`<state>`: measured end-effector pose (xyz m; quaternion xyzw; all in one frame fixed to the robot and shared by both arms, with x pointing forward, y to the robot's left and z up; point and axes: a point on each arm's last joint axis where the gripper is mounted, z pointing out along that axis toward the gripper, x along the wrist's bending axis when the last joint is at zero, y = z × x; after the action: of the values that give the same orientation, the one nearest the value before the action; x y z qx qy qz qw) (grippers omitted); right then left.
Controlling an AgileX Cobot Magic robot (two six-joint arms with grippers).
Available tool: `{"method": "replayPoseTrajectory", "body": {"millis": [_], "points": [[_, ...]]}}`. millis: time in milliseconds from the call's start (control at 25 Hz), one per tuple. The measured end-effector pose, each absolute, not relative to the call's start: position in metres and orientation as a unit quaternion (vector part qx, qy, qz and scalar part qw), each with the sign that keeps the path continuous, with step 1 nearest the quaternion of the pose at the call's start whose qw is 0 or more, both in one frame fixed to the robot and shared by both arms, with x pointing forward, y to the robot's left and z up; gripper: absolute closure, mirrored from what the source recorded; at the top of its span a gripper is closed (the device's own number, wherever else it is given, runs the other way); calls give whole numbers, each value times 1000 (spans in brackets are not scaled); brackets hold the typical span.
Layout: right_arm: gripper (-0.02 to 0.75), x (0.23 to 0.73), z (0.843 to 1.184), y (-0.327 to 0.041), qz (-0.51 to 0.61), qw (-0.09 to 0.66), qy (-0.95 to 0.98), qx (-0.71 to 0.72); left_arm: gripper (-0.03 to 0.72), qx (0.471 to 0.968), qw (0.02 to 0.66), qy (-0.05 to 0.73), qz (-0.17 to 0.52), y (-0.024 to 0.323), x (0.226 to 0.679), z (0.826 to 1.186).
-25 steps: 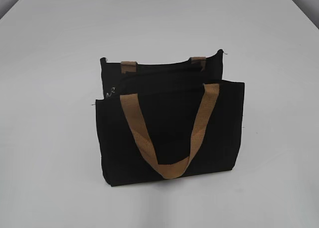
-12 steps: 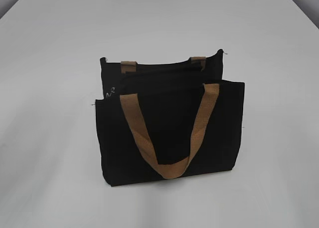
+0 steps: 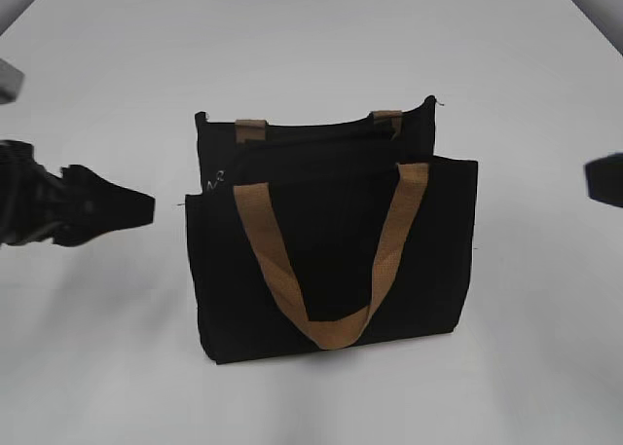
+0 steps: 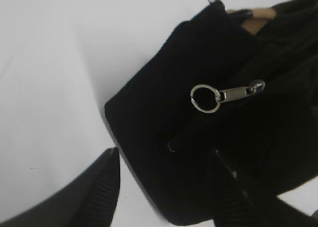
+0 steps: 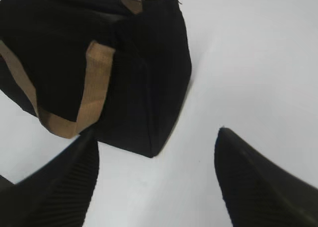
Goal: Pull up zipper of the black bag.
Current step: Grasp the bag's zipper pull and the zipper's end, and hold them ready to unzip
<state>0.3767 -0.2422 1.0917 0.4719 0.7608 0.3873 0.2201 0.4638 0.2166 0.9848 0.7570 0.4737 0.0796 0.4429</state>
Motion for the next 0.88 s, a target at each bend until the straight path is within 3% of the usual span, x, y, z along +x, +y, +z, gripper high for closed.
{"method": "replayPoseTrajectory", "body": {"millis": [480, 880], "points": [[178, 463, 1087, -193, 363, 186, 807, 428, 267, 833, 380, 397, 62, 182, 477, 919], [178, 479, 1081, -187, 358, 188, 809, 426, 267, 840, 410, 352, 56, 165, 509, 916]]}}
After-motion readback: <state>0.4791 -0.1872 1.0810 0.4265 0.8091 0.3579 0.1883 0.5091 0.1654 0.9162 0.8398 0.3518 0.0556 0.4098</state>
